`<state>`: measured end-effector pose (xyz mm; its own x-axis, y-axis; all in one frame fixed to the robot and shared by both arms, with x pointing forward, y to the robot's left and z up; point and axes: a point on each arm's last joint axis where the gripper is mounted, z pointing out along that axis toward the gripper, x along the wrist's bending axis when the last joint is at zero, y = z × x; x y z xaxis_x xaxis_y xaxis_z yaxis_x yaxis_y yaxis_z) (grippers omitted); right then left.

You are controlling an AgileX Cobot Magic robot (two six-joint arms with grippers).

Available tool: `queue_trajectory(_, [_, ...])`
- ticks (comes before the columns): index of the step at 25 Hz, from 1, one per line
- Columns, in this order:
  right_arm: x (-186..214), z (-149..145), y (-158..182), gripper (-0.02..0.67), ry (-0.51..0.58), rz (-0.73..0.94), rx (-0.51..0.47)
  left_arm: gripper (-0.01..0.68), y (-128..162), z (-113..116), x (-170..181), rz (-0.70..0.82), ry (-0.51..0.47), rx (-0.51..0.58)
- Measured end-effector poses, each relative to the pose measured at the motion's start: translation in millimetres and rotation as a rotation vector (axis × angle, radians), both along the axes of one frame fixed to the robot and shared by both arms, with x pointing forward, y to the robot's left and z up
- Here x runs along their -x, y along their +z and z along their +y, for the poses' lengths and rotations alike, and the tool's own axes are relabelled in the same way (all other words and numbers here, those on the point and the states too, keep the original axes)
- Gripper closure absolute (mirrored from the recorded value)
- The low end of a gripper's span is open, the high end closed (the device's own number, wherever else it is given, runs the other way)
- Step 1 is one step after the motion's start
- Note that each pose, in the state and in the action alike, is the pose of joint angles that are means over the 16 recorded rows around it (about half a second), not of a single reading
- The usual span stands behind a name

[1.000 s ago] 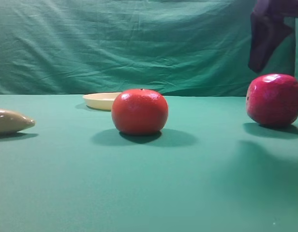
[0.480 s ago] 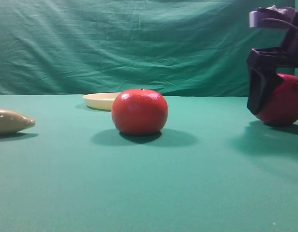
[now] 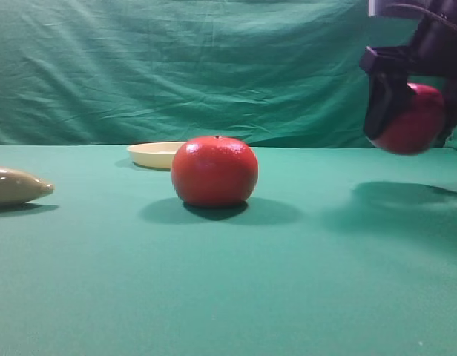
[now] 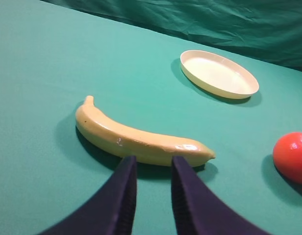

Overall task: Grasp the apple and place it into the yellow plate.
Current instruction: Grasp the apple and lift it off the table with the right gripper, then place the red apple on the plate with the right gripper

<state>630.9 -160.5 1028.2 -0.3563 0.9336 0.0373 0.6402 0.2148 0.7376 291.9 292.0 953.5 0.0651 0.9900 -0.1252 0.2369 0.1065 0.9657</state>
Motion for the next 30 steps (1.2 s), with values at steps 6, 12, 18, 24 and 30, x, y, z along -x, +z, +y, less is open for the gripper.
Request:
queue_trajectory(6, [-29, 58, 7, 0.116, 0.129, -0.116, -0.008, 0.516, 0, 0, 0, 0.000, 0.000, 0.000])
queue_trajectory(12, [-48, 107, -13, 0.098, 0.226, -0.157, 0.004, 0.516, 0, 0, 0, 0.000, 0.000, 0.000])
queue_trajectory(18, [-57, 127, -29, 0.049, 0.255, -0.163, 0.003, 0.516, 0, 0, 0, 0.000, 0.000, 0.000])
queue_trajectory(24, [-55, 128, -16, 0.023, 0.274, -0.171, 0.021, 0.516, 0, 0, 0, 0.000, 0.000, 0.000])
queue_trajectory(30, [-39, 112, 34, 0.190, 0.292, -0.180, 0.066, 0.516, 0, 0, 0, 0.000, 0.000, 0.000])
